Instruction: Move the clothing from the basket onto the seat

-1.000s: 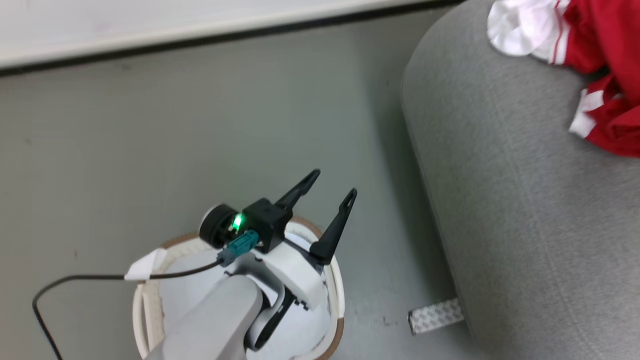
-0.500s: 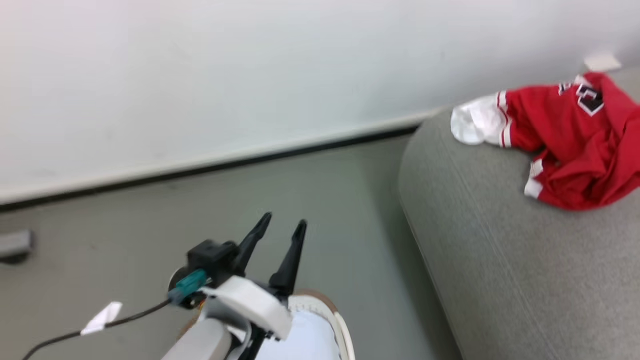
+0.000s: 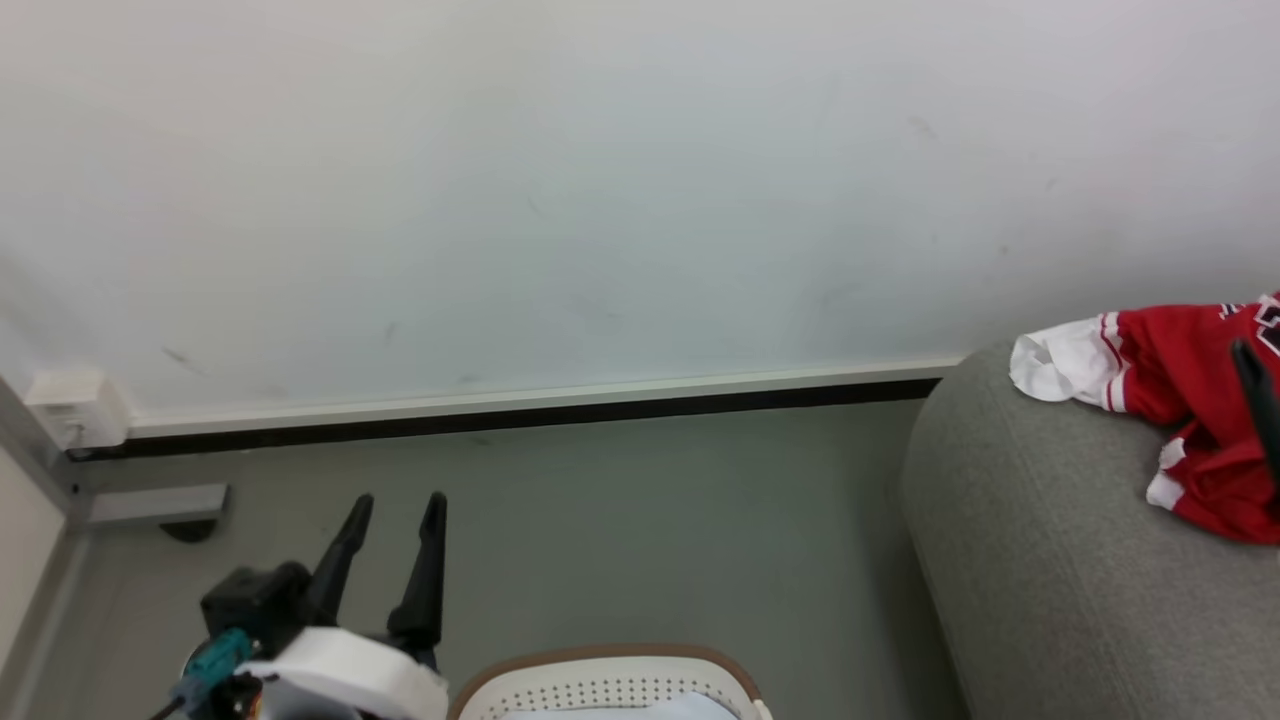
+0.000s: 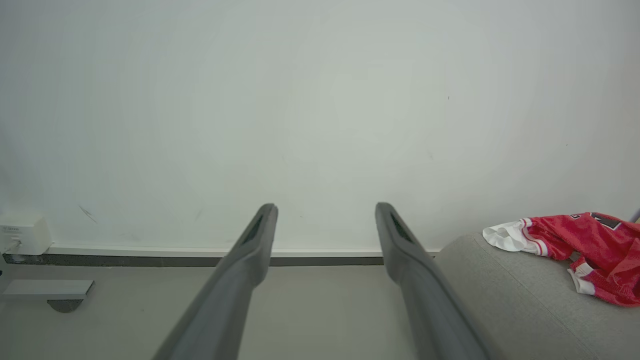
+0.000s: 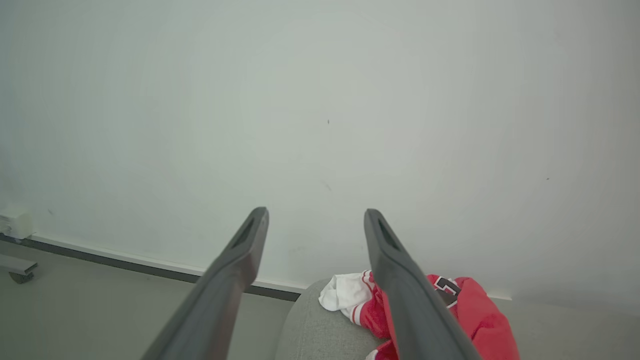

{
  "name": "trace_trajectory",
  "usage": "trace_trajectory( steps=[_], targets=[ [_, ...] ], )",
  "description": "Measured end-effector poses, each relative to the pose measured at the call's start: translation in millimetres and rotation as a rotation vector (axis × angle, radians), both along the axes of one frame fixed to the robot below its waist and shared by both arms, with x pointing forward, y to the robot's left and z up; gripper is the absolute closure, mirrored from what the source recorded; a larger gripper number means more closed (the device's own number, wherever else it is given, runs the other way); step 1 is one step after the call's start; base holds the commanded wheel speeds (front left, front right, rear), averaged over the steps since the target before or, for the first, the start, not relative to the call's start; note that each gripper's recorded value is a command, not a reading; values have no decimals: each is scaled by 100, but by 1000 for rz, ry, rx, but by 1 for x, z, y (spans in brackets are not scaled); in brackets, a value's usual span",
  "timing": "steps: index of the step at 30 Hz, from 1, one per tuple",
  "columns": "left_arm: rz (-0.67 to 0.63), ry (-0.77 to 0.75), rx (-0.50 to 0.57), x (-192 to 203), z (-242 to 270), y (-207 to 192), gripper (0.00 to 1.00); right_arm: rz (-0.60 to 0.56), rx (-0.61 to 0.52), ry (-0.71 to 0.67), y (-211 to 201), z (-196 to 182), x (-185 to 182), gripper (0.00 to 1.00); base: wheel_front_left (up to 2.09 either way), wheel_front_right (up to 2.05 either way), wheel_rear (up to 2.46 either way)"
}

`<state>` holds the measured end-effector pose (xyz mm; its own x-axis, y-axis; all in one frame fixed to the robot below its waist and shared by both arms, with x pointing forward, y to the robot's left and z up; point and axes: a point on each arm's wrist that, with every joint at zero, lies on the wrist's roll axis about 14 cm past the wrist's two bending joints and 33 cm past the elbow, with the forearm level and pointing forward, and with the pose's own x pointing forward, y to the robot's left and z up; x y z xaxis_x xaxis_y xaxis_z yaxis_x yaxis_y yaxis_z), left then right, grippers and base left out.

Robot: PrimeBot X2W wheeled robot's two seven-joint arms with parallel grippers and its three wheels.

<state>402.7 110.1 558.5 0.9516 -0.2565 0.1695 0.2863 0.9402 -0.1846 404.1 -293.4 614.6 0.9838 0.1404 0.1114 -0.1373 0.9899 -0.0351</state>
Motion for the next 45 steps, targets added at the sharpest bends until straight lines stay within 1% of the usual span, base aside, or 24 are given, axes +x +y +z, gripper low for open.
trace_trajectory(
  steps=[1, 3, 5, 8, 10, 13, 18, 23, 27, 43, 44, 45],
  targets=[
    [8, 5, 1, -4, -3, 5, 0, 1, 43, -11, 6, -6, -2, 0, 0, 0, 0],
    [38, 17, 14, -11, -10, 16, 0, 16, 73, -11, 21, -22, -6, 0, 0, 0, 0],
    [66, 10, 31, -14, -11, 25, 0, 7, 122, -18, 30, -34, -11, 0, 0, 0, 0],
    [116, -6, 40, -19, -10, 35, 0, -21, 122, -19, 37, -51, -23, 0, 0, 0, 0],
    [147, 0, 36, -24, -15, 39, 0, -43, 179, -46, 44, -54, -31, 0, 0, 0, 0],
    [180, 26, 36, -32, -26, 44, 0, -71, 210, -59, 56, -63, -46, 0, 0, 0, 0],
    [209, 69, 39, -40, -44, 50, 0, -96, 228, -61, 70, -73, -61, 0, 0, 0, 0],
    [202, 73, 60, -40, -49, 49, 0, -67, 220, -33, 86, -82, -64, 0, 0, 0, 0],
    [185, 66, 80, -40, -49, 46, 0, -66, 216, -19, 88, -87, -64, 0, 0, 0, 0],
    [166, 68, 89, -41, -51, 42, 0, -70, 231, -8, 90, -91, -64, 0, 0, 0, 0],
    [166, 68, 89, -41, -51, 42, 100, -70, 231, -8, 90, -91, -64, 100, 0, 0, 0],
    [164, 74, 87, -41, -53, 42, 100, -70, 234, -6, 91, -92, -64, 100, 0, 0, 0]
  ],
)
